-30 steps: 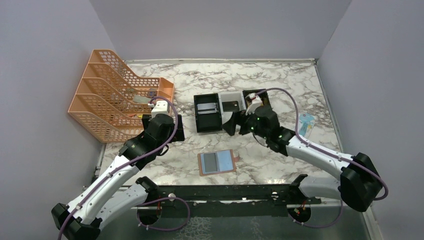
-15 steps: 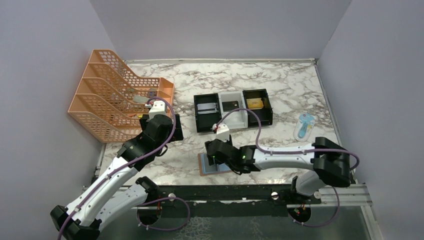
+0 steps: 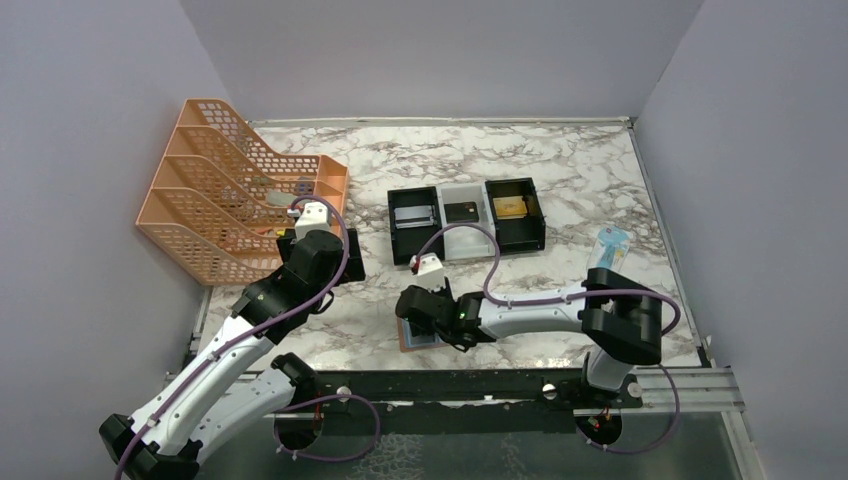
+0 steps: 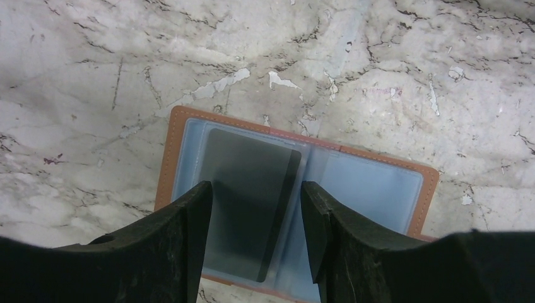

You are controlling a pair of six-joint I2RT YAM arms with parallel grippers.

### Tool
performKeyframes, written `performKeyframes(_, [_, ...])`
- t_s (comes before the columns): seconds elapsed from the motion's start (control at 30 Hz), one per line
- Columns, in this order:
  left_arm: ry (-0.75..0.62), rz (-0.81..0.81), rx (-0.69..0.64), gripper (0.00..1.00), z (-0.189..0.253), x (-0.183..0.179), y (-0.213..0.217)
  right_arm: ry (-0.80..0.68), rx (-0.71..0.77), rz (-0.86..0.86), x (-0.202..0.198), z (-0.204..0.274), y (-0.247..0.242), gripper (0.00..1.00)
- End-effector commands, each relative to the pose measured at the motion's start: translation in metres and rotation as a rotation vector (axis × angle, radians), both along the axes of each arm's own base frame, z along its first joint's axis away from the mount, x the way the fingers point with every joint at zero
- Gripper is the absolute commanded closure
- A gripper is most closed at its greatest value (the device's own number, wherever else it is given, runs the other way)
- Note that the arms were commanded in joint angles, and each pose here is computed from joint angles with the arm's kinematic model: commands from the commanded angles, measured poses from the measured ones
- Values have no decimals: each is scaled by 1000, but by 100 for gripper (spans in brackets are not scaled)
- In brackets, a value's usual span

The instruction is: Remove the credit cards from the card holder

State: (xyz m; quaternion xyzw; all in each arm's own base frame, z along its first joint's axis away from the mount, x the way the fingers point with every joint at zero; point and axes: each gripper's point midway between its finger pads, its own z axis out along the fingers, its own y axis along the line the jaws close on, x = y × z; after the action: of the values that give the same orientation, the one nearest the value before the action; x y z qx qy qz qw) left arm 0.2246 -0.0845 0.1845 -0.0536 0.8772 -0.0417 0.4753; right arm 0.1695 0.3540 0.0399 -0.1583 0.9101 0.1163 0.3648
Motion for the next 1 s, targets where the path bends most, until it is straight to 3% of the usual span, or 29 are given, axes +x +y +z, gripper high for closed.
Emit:
performKeyframes(0.0, [-6,29,8,1,0,-1,7,4,1,3,-1,1,9,47])
performKeyframes(0.43, [-5,26,6,1,0,-1,6,34,-84,-3,-2,-22,6,49])
performKeyframes(0.97, [14,16,14,1,-5,-1,4,27,-101,-9,-2,-24,-2,84])
